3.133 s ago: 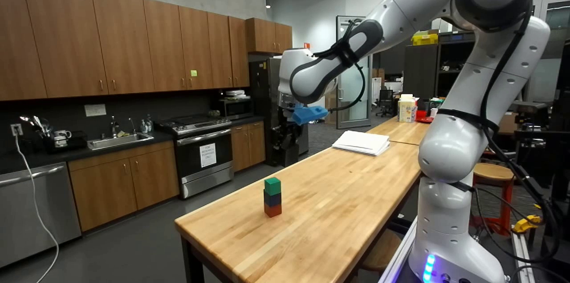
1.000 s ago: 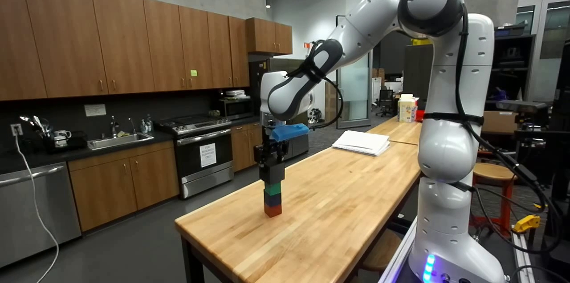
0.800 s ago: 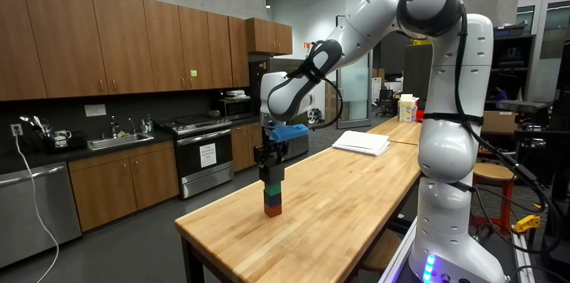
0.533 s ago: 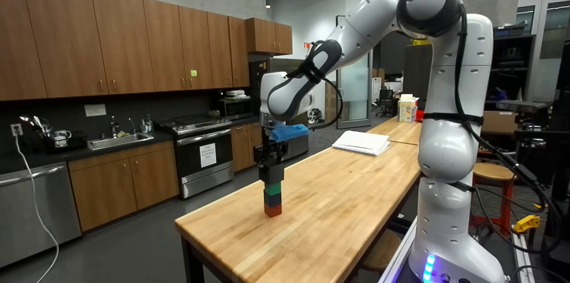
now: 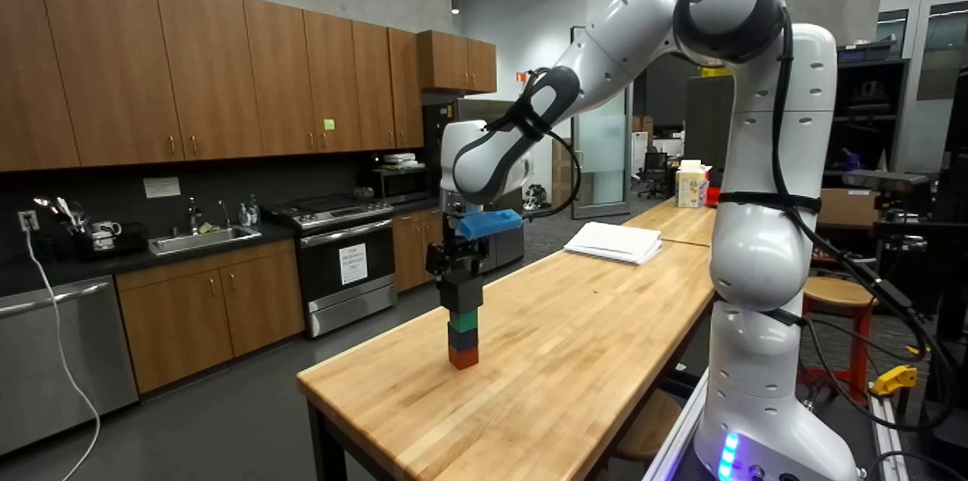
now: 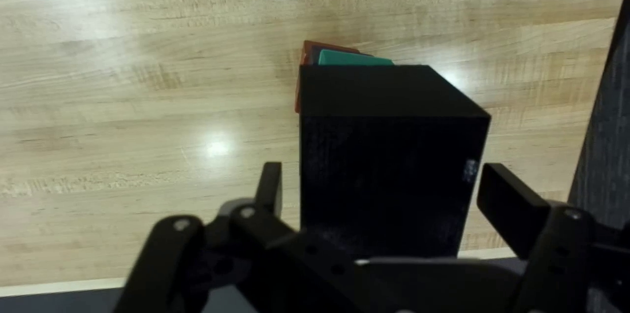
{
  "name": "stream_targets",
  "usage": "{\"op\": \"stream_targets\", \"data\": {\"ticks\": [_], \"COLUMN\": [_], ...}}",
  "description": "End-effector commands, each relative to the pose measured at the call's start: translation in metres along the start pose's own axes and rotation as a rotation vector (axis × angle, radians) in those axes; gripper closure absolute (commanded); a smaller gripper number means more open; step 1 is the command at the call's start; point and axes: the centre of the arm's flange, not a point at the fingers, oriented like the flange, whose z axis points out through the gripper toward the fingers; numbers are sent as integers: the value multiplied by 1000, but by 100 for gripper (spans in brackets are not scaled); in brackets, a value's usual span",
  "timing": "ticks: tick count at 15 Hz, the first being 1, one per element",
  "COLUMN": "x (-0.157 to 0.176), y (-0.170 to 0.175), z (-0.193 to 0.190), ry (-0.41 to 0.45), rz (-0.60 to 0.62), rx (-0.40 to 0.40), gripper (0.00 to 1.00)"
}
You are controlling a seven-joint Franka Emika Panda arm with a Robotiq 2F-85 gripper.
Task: Stack all the cubes
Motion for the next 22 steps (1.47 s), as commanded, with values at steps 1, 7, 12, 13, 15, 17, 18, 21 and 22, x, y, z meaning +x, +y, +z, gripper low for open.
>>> {"op": "stream_targets", "data": {"ticks": [1,7,12,13,15,17,18,21,22], "x": [5,5,4,3,2,1,0,-1,-2], "y": [-5,-7,-7,-8,-8,-8,-8,-9,-9], "z": [-3,-13,-20,-22,-25,-30,-34,-43,-47], "ry": [6,17,22,23,26,25,24,18,16], "rz": [17,20,25,26,28,30,30,28,23], "rx": [12,1,-3,-4,-8,-18,-22,-37,-41], "gripper": [0,0,0,0,0,0,0,0,0]}}
